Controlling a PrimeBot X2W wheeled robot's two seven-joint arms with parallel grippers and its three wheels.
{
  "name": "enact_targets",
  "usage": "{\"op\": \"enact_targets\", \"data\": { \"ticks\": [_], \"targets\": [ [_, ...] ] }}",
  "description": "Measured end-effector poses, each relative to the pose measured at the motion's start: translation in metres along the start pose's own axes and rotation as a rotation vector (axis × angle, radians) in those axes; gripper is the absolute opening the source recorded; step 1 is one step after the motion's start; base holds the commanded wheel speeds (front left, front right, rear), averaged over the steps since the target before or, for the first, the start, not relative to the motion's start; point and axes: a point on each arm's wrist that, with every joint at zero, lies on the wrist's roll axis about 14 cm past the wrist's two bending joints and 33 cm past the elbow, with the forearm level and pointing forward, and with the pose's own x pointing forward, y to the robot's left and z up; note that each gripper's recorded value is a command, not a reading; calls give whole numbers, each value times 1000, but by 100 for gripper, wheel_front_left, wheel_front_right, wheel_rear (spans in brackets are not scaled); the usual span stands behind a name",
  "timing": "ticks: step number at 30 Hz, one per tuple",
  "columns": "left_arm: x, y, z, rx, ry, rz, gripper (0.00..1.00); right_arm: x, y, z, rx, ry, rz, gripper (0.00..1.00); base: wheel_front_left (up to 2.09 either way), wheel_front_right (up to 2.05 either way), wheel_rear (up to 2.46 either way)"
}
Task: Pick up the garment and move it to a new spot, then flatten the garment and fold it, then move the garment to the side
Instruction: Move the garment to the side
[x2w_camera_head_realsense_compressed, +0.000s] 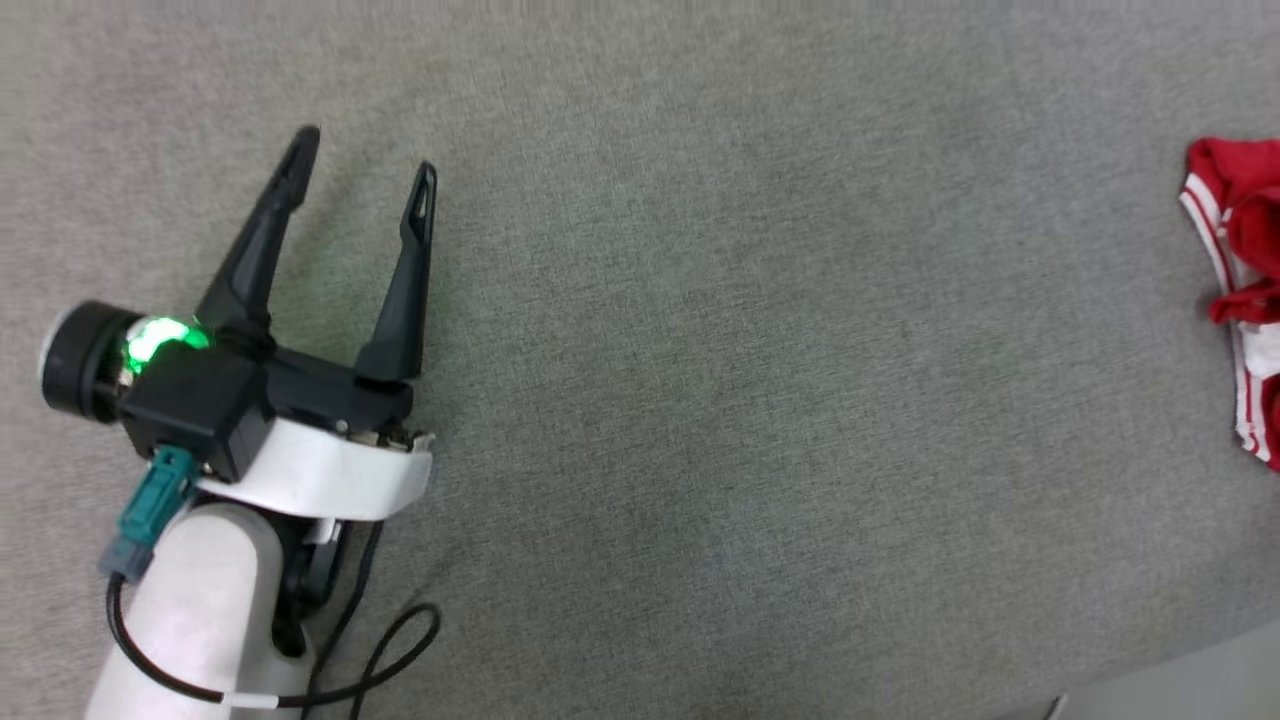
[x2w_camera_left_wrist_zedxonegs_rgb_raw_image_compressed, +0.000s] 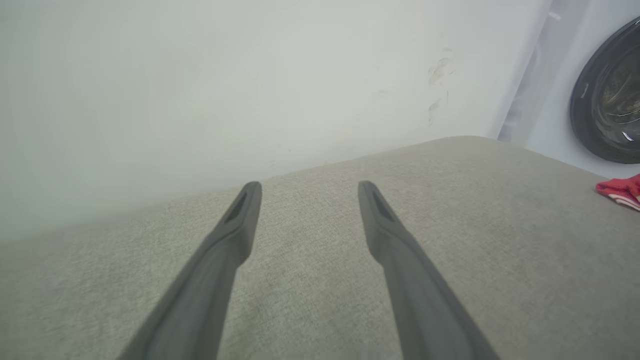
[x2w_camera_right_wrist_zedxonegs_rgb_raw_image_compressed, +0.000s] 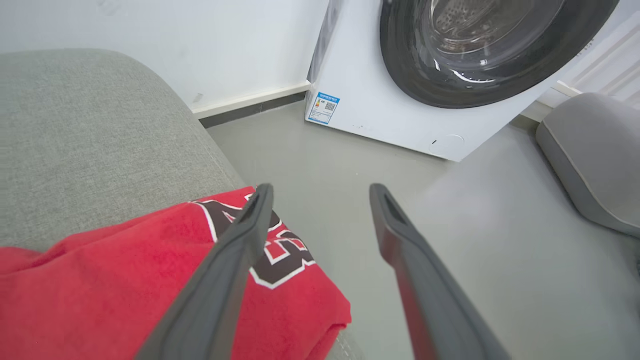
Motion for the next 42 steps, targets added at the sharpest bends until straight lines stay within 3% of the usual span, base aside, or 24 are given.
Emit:
{"op": "enact_targets", "data": {
  "ticks": [6,16,29,42],
  "targets": [
    [-21,-3,10,-12,24,59,100,-16,-8,24,32,-130,35,100,0,0,0],
    [-71,-5,35,-25,43,183,100,-69,14,17,142,-237,178,100,0,0,0],
    [-141,16,62,29,45,365,100,-159,101,14,267,-310,454,100,0,0,0],
    [-208,37,78,47,32,522,100,-274,175,46,279,-402,795,100,0,0,0]
  ]
}}
